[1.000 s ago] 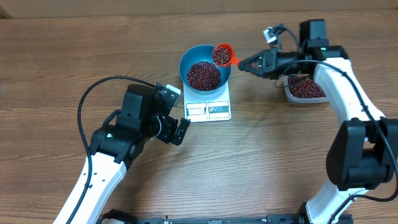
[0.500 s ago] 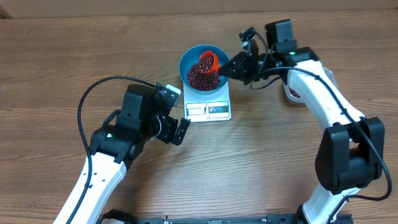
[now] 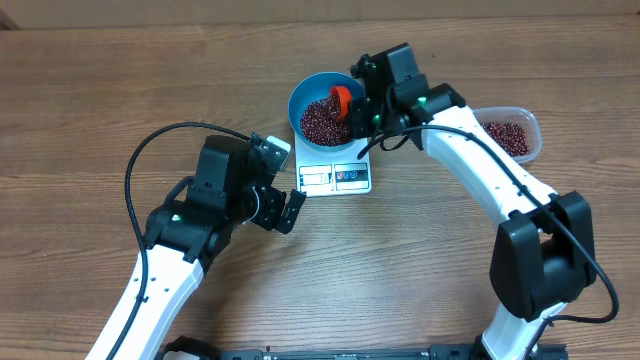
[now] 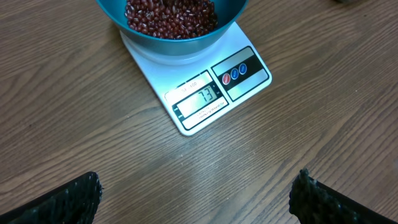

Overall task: Scoop item into bowl and weigh 150g on scale
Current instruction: 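Tip the scoop to pour beans into the blue bowl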

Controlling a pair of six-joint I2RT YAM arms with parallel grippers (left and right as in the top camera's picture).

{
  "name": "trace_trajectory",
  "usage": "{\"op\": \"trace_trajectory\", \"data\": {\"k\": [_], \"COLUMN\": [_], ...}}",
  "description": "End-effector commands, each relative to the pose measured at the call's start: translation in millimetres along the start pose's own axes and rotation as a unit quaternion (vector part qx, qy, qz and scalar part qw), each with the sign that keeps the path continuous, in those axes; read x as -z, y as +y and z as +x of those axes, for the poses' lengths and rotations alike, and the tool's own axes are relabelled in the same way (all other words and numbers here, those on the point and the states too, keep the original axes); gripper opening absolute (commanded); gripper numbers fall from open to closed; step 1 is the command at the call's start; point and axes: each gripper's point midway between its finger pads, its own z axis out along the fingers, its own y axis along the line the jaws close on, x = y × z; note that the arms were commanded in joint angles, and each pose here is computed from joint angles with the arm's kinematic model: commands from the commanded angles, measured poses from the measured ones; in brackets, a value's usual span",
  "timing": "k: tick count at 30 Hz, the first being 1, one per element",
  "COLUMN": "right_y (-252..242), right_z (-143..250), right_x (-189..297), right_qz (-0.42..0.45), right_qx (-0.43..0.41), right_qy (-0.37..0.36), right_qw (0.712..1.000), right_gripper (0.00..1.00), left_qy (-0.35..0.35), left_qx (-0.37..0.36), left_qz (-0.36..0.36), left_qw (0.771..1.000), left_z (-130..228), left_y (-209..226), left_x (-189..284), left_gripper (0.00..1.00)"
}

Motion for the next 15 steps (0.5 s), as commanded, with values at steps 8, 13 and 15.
{"op": "trace_trajectory", "data": {"k": [8,13,15], "right_y": [0.5,1.1,1.0], "right_z": [-30.2,-24.9,-24.4], "right_x": [23.1,22.8,22.8], "right_qz": [0.137,0.144,0.144], "right_qx": [0.097,0.104,0.103], "right_qy": [-0.051,-0.041,-0.040], "right_qw": [0.984,0.983,0.983], "right_gripper": [0.04,0.04,0.04], "left_qy": [0.001,0.001,0.001], "left_qx": [-0.010,-0.009,-0.009], "left_qz": [-0.003,-0.003,-0.003], "left_qw": [1.000,1.000,1.000], "left_z": [1.5,1.5,1.5], "left_y": [2.0,2.0,2.0], "left_x": [-0.9,-0.9,-0.9], "left_gripper": [0.99,0.99,1.00]}}
